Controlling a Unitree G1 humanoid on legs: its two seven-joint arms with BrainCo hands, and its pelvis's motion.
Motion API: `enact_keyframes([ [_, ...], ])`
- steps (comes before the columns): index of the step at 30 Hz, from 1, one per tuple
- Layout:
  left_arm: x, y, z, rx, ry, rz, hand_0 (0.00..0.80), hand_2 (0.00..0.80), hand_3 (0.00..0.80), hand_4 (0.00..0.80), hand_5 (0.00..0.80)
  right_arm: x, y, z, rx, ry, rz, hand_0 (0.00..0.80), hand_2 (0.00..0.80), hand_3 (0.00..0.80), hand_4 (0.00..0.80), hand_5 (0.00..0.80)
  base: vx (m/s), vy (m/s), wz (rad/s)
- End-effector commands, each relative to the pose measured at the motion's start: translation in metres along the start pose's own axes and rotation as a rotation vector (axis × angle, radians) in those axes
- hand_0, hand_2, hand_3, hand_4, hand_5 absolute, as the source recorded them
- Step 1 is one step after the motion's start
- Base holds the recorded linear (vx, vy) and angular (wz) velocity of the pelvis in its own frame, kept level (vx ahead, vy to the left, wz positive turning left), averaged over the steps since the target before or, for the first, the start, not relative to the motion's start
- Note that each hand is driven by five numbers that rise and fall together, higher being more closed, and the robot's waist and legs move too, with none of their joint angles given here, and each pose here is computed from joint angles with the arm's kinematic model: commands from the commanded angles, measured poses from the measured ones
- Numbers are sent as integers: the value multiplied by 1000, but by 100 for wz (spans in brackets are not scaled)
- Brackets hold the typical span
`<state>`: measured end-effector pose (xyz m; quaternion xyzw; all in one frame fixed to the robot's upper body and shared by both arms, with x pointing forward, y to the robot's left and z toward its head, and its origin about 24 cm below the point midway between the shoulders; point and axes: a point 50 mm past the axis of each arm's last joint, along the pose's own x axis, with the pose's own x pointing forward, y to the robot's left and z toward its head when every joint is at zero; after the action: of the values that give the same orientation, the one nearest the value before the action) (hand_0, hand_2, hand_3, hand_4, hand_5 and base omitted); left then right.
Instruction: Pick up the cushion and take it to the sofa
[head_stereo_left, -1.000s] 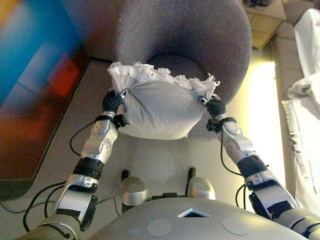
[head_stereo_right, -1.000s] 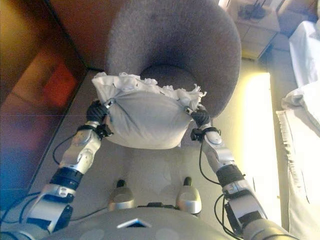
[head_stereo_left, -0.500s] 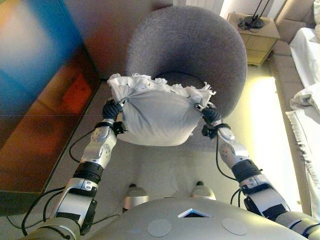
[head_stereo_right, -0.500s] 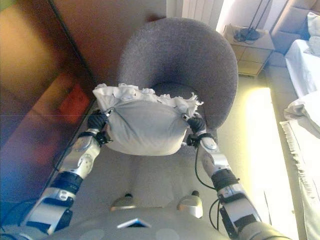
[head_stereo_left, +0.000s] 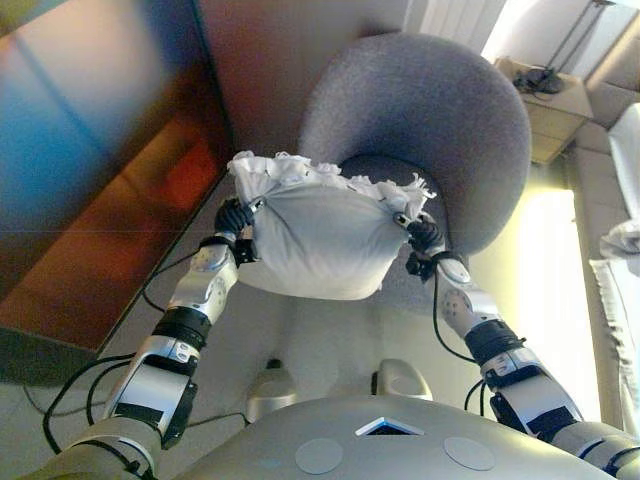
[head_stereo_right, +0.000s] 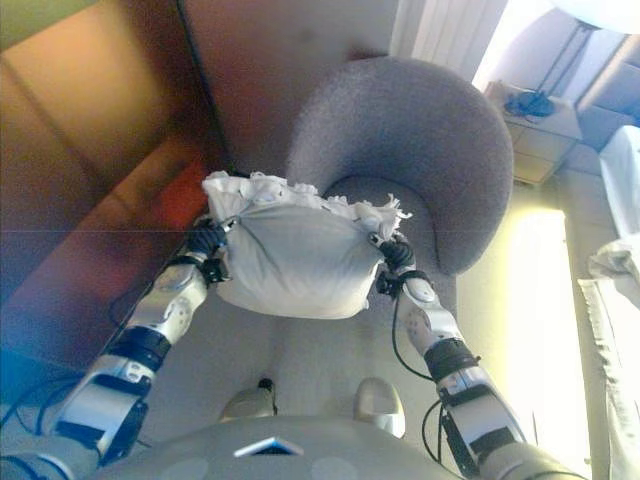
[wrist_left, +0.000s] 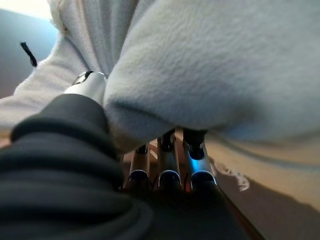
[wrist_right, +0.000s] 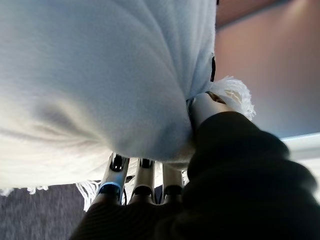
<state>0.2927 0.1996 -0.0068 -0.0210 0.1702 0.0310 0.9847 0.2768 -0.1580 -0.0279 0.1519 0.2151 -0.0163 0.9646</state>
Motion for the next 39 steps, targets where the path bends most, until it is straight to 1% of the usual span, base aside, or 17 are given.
enact_keyframes([
  [1, 10, -42, 64, -56, -258, -132, 800, 800, 800, 800, 800, 7, 23, 66, 74, -244, 91, 800, 800, 800, 800, 800, 512, 114, 59],
  [4, 8, -45, 62, -66, -242, -145, 800, 800, 800, 800, 800, 5, 14, 68, 61, -243, 67, 800, 800, 800, 800, 800, 574, 89, 4],
  [7, 4, -40, 59, -68, -231, -153, 800, 800, 800, 800, 800, 3, 6, 64, 58, -239, 68, 800, 800, 800, 800, 800, 481, -22, -31],
  [10, 2, -37, 56, -84, -228, -146, 800, 800, 800, 800, 800, 0, 5, 61, 49, -235, 80, 800, 800, 800, 800, 800, 337, -45, 33],
  [12, -3, -29, 50, -101, -228, -112, 800, 800, 800, 800, 800, -3, 9, 57, 32, -223, 117, 800, 800, 800, 800, 800, 356, -63, 26],
  [16, -7, -19, 45, -136, -217, -41, 800, 800, 800, 800, 800, -5, 11, 51, 4, -207, 138, 800, 800, 800, 800, 800, 313, -167, 26],
  [21, -9, -15, 40, -144, -211, -15, 800, 800, 800, 800, 800, -7, 4, 40, -3, -206, 105, 800, 800, 800, 800, 800, 271, -3, -63],
  [25, -7, -11, 43, -132, -209, -33, 800, 800, 800, 800, 800, -3, 1, 55, -15, -238, 67, 800, 800, 800, 800, 800, 165, 207, -31],
  [30, 0, -29, 39, -110, -163, -91, 800, 800, 800, 800, 800, 1, -7, 61, -18, -234, 6, 800, 800, 800, 800, 800, 151, 175, -4],
  [35, 2, -47, 38, -83, -143, -148, 800, 800, 800, 800, 800, -2, -9, 62, 3, -260, -35, 800, 800, 800, 800, 800, 48, 62, 37],
  [39, 3, -56, 41, -48, -160, -149, 800, 800, 800, 800, 800, 3, -9, 68, -11, -277, -69, 800, 800, 800, 800, 800, 12, -9, 25],
])
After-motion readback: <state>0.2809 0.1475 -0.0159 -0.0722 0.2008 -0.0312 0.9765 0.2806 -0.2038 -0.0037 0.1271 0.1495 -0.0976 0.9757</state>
